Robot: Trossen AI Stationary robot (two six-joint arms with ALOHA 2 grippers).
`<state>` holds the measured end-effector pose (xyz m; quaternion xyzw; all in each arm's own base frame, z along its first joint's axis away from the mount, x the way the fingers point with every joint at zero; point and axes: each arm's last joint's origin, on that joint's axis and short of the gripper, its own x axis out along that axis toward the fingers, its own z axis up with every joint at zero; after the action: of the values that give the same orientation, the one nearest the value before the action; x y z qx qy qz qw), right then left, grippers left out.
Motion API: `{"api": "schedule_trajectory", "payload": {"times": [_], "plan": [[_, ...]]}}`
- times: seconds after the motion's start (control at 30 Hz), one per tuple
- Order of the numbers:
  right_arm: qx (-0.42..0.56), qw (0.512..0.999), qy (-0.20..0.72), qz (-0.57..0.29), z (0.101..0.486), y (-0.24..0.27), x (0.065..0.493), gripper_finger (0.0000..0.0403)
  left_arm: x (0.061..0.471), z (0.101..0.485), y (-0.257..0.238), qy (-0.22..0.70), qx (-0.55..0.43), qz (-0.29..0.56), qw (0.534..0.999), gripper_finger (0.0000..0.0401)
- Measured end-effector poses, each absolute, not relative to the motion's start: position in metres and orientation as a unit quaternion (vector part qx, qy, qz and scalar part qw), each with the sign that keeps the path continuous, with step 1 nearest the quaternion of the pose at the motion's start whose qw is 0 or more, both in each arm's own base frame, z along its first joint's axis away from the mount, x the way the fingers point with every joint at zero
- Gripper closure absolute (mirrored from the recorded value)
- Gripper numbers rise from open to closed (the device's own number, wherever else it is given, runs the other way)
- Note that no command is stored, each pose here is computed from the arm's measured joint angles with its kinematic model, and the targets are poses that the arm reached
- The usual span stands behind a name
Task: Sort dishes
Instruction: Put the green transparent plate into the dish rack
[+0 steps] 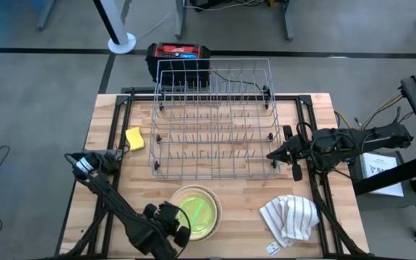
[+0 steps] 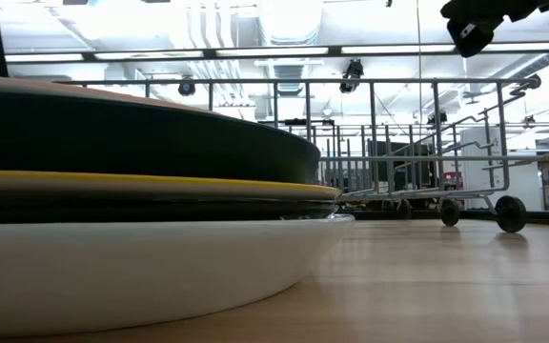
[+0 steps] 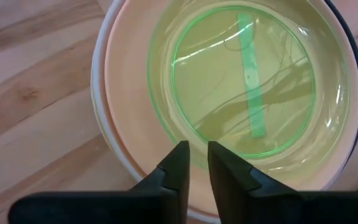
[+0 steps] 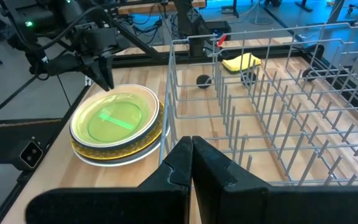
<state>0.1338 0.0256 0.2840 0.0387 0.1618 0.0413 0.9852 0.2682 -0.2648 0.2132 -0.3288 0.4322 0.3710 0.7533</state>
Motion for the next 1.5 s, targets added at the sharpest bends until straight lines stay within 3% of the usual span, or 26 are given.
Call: {"api": "schedule_trajectory", "payload": {"times": [0.23, 1.5], "plan": [[0.038, 0.985, 0.163, 0.041, 0.2838, 0.0255, 0.1338, 0.0403, 0.2676, 0.213, -0.2634, 0.437, -0.324, 0.376, 0.75, 0.0333], [0.037, 0.985, 0.162, 0.042, 0.2838, 0.0256, 0.1338, 0.0403, 0.2688, 0.2121, -0.2595, 0.443, -0.32, 0.386, 0.743, 0.0332]]}}
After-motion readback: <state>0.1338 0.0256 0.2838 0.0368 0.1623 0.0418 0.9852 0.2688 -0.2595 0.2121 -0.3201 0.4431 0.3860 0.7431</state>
